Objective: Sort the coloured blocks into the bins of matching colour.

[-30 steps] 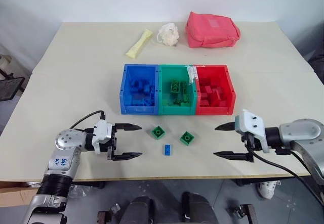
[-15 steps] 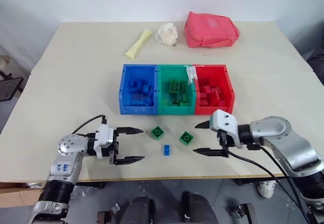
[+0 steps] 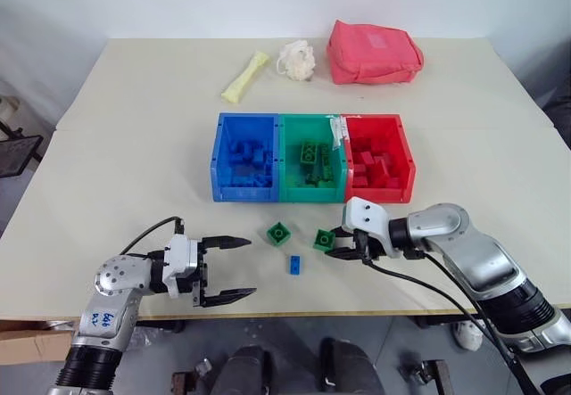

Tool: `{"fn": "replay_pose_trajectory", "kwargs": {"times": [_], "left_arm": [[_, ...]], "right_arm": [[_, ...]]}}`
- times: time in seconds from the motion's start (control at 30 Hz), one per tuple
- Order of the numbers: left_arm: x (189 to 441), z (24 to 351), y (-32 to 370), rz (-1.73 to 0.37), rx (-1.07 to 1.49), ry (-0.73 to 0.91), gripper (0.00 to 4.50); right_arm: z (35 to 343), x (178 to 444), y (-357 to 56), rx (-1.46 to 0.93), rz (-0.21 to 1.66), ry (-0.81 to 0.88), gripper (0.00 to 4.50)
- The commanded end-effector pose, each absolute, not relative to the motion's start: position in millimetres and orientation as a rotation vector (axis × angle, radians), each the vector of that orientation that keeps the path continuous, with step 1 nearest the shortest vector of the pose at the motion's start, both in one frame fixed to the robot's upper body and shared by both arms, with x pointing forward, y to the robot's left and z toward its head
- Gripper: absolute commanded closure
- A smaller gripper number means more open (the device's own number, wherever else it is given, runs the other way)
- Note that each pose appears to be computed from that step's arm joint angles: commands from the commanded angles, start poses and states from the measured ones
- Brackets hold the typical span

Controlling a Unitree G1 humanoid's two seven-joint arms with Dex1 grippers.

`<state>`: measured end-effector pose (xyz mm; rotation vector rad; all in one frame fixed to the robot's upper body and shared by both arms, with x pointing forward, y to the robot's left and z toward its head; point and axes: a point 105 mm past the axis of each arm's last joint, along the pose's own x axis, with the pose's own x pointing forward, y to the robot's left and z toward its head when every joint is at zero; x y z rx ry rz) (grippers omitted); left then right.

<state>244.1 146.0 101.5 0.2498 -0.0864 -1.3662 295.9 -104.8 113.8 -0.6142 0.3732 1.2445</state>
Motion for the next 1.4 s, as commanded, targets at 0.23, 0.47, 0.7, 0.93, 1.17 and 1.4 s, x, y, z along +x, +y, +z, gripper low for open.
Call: {"fn": "replay_pose_trajectory", "kwargs": {"times": [0.23, 0.47, 0.7, 0.93, 1.17, 1.4], "left_arm": [[266, 135, 142, -1.276, 0.214, -0.245, 0.00], [285, 163, 137, -1.189, 0.165, -0.365, 0.00], [293, 173, 127, -1.166, 0.152, -0.411, 0.00], [294, 175, 126, -1.174, 0.149, -0.407, 0.00], [286, 155, 137, -1.253, 0.212, -0.291, 0.00], [270, 128, 154, -1.342, 0.253, -0.124, 0.00]], "right_arm": [[189, 319, -94, -0.582, 1.152, 0.088, 3.06], [220, 371, -94, -0.591, 1.008, 0.011, 3.06], [228, 391, -93, -0.597, 0.957, -0.015, 0.99], [231, 373, -103, -0.608, 1.009, -0.030, 0.03], [220, 316, -116, -0.560, 1.225, -0.082, 0.03], [191, 261, -149, -0.509, 1.419, 0.025, 0.03]]}}
